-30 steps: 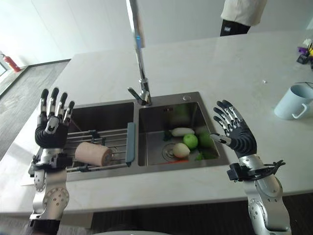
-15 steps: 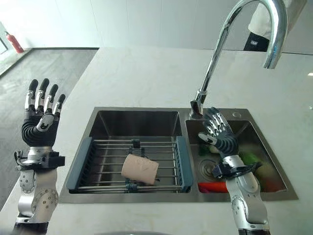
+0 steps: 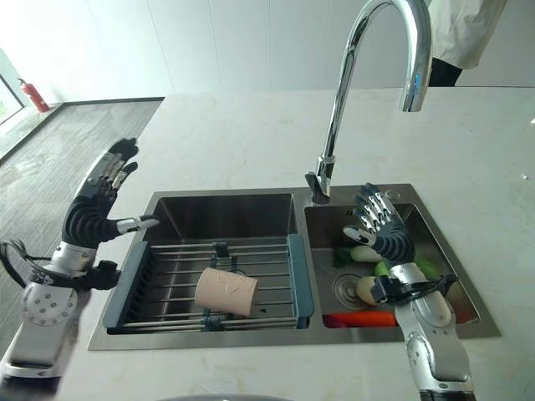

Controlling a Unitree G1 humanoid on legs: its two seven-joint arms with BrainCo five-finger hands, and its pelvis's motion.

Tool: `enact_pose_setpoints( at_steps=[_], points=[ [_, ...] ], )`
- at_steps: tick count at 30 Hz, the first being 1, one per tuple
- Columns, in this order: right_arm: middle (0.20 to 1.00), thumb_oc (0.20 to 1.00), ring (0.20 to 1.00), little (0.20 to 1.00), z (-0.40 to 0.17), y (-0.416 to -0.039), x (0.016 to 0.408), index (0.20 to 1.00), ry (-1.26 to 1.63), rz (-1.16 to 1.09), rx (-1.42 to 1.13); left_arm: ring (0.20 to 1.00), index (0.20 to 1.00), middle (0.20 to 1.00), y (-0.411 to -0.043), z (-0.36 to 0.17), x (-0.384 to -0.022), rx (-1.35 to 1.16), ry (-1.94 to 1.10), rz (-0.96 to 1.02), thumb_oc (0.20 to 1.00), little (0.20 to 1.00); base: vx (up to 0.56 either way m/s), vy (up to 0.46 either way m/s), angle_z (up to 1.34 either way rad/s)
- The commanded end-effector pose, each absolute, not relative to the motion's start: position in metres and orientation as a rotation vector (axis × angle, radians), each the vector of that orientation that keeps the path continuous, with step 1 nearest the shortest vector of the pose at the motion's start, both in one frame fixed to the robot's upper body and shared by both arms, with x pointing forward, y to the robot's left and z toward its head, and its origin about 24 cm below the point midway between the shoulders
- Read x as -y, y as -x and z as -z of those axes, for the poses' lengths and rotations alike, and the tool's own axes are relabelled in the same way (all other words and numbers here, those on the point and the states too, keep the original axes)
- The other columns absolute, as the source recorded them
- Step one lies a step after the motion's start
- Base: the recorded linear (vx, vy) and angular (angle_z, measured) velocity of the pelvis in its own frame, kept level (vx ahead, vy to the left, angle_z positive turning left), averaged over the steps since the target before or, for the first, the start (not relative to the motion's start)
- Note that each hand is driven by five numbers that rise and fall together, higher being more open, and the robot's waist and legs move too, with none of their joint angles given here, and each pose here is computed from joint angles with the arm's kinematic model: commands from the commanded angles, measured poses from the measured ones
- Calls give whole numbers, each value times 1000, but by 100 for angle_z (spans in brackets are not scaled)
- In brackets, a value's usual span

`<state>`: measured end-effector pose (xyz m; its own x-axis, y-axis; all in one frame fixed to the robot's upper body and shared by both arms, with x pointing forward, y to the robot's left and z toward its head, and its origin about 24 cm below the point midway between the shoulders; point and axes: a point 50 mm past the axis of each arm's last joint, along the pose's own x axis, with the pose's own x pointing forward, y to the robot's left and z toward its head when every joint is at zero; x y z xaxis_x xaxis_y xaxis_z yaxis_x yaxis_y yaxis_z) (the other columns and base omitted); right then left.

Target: Place the dishes in the dishwasher.

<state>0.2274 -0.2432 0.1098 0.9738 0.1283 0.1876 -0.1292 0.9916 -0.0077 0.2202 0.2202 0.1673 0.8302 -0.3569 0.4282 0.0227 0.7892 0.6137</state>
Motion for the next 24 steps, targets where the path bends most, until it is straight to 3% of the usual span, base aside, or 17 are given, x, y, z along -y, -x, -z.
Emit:
enact_pose_setpoints(
  at_steps=[1, 9, 24],
  points=[
    [1000, 1000, 1000, 1000, -139, -232, 240, 1000, 8, -156, 331, 1000, 1000, 1000, -227, -179, -217, 591, -806, 230, 1000, 1000, 0, 0, 0],
    [1000, 1000, 1000, 1000, -146, -235, 244, 1000, 47, -166, 333, 1000, 1000, 1000, -242, -163, -226, 328, -1094, 326, 1000, 1000, -20, -6, 1],
    [1000, 1000, 1000, 1000, -148, -241, 237, 1000, 72, -202, 345, 1000, 1000, 1000, -259, -126, -213, 88, -1135, 485, 1000, 1000, 5, -4, -1]
  ],
)
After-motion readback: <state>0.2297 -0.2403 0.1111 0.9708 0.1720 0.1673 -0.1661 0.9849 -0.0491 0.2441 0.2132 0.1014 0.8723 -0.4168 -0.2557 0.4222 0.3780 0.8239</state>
